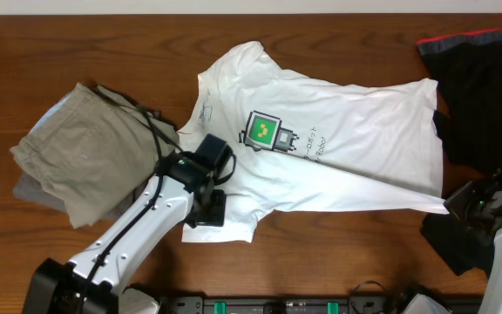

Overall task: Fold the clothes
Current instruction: 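Pull the left hem corner down-left with the left gripper to flatten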

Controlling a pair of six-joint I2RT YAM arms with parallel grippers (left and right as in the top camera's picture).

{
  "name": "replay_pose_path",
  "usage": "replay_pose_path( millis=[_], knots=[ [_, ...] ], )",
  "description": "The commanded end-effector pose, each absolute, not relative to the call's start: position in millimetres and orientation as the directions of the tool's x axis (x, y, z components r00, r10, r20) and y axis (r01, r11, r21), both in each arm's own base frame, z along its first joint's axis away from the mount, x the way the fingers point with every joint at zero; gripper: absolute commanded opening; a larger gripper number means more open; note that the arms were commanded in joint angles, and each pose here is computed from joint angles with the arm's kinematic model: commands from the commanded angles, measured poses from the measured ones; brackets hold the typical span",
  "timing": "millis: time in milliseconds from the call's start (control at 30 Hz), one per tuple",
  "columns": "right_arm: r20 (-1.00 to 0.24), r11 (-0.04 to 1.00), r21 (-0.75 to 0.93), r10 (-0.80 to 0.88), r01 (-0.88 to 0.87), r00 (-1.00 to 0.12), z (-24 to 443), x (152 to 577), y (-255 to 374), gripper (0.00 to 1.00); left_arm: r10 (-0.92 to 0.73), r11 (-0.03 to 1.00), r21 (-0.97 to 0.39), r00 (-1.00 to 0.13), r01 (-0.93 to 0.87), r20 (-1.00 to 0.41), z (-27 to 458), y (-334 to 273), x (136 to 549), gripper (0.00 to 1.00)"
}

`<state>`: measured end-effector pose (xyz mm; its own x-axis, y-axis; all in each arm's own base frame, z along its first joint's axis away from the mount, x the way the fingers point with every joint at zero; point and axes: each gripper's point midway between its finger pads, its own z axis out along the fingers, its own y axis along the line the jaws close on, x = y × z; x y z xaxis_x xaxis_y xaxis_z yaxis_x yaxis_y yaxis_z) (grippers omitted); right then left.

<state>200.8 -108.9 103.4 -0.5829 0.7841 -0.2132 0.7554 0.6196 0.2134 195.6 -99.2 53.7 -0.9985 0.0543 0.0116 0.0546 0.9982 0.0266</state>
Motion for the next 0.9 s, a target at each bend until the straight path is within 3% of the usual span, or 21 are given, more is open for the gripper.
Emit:
replay_pose_path(
  millis=[0,300,500,600,700,733,867],
  knots=[
    [-0.236,0.618,0.2,0.784,0.761,-0.575,107.8,201.1,-115.0,0.01,-0.03,0.996,0.08,-1.0,-0.029,0.011,30.8,-74.4,192.9,0.64],
    [-0.228,0.614,0.218,0.788,0.759,-0.572,108.2,202.7,-112.3,0.01,-0.173,0.985,-0.01,-0.968,-0.174,-0.18,11.1,-48.2,251.2,0.64],
    [-0.224,0.613,0.217,0.789,0.76,-0.573,107.9,201.8,-111.7,0.01,-0.14,0.99,-0.037,-0.979,-0.136,-0.15,-8.1,-54.3,258.0,0.56],
    [-0.224,0.613,0.217,0.789,0.76,-0.573,107.9,201.9,-111.7,0.01,-0.137,0.99,-0.031,-0.986,-0.135,-0.09,-22.2,-55.4,250.0,0.42],
    [-0.225,0.613,0.216,0.789,0.76,-0.572,107.9,201.9,-111.9,0.01,-0.137,0.989,-0.049,-0.991,-0.137,0.008,-31.3,-60.1,231.6,0.11],
    [-0.225,0.613,0.216,0.789,0.76,-0.572,108.0,202.0,-111.9,0.01,-0.142,0.989,-0.044,-0.989,-0.144,0.035,-31.4,-59.5,225.0,0.06],
    [-0.233,0.614,0.218,0.787,0.758,-0.571,108.5,203.5,-113.0,0.01,-0.23,0.973,-0.004,-0.966,-0.232,0.115,-25.2,-54.4,202.5,0.06]
  ],
)
